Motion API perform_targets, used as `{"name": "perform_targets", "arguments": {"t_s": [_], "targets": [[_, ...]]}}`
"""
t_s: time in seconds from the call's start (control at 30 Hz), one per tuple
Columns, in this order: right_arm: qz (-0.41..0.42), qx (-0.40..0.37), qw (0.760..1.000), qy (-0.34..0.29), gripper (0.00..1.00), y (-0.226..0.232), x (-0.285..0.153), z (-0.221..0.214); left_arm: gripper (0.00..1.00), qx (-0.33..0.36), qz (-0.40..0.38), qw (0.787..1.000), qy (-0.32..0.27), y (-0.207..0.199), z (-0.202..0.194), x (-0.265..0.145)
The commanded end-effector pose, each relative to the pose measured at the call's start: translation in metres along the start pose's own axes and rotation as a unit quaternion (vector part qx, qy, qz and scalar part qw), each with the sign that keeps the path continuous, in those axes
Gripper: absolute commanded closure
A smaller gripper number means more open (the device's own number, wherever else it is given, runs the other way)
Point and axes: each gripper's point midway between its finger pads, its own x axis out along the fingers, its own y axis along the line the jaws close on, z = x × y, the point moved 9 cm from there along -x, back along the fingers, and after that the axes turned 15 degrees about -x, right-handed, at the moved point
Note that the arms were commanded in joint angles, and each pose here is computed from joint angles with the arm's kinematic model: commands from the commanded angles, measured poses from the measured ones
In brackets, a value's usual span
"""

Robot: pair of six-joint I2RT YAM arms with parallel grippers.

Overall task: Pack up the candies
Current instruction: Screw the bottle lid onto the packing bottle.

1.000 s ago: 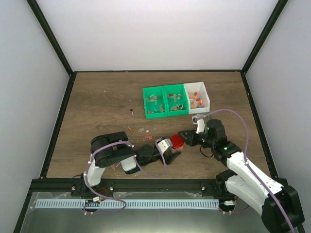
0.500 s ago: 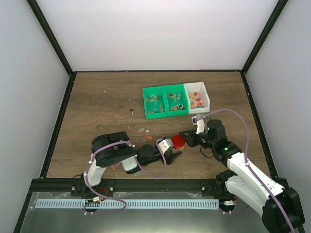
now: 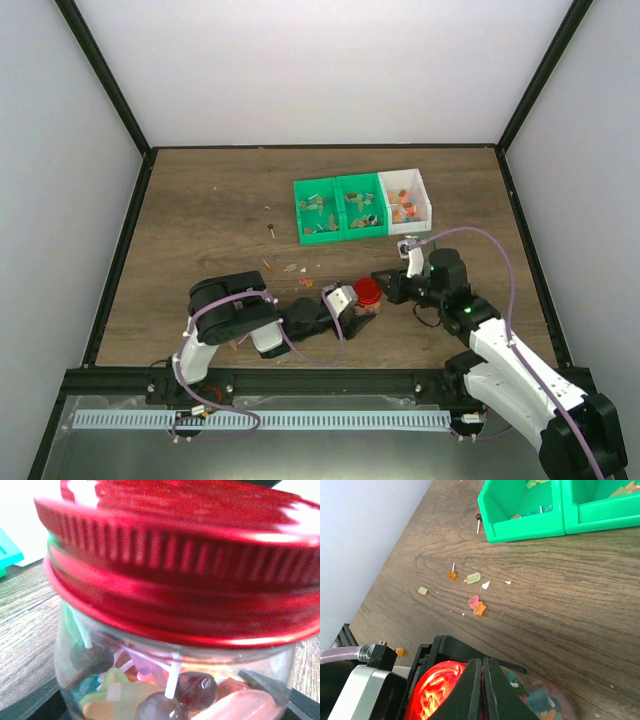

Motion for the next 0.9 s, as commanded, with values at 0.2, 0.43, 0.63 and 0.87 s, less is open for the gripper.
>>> {"name": "perform_targets", "arguments": {"t_s": [0.2,0.43,0.63,0.87], "targets": [[0.079,0.048,0.994,0.06,0.99,0.011,0.001,-0.027,0.29,-0.03,0.085,0.992,0.087,0.027,-0.027,-0.002],[0.088,0.06,0.993,0.06,0.99,0.015,-0.004,-0.033,0.28,-0.032,0.105,0.989,0.097,0.039,-0.022,0.001],[0.101,0.076,0.99,0.063,0.99,0.019,-0.007,-0.039,0.28,-0.035,0.123,0.987,0.1,0.048,-0.021,0.003],[0.073,0.064,0.995,0.03,0.88,0.021,-0.017,-0.028,0.27,-0.021,0.115,0.988,0.1,0.047,-0.02,-0.006]]}}
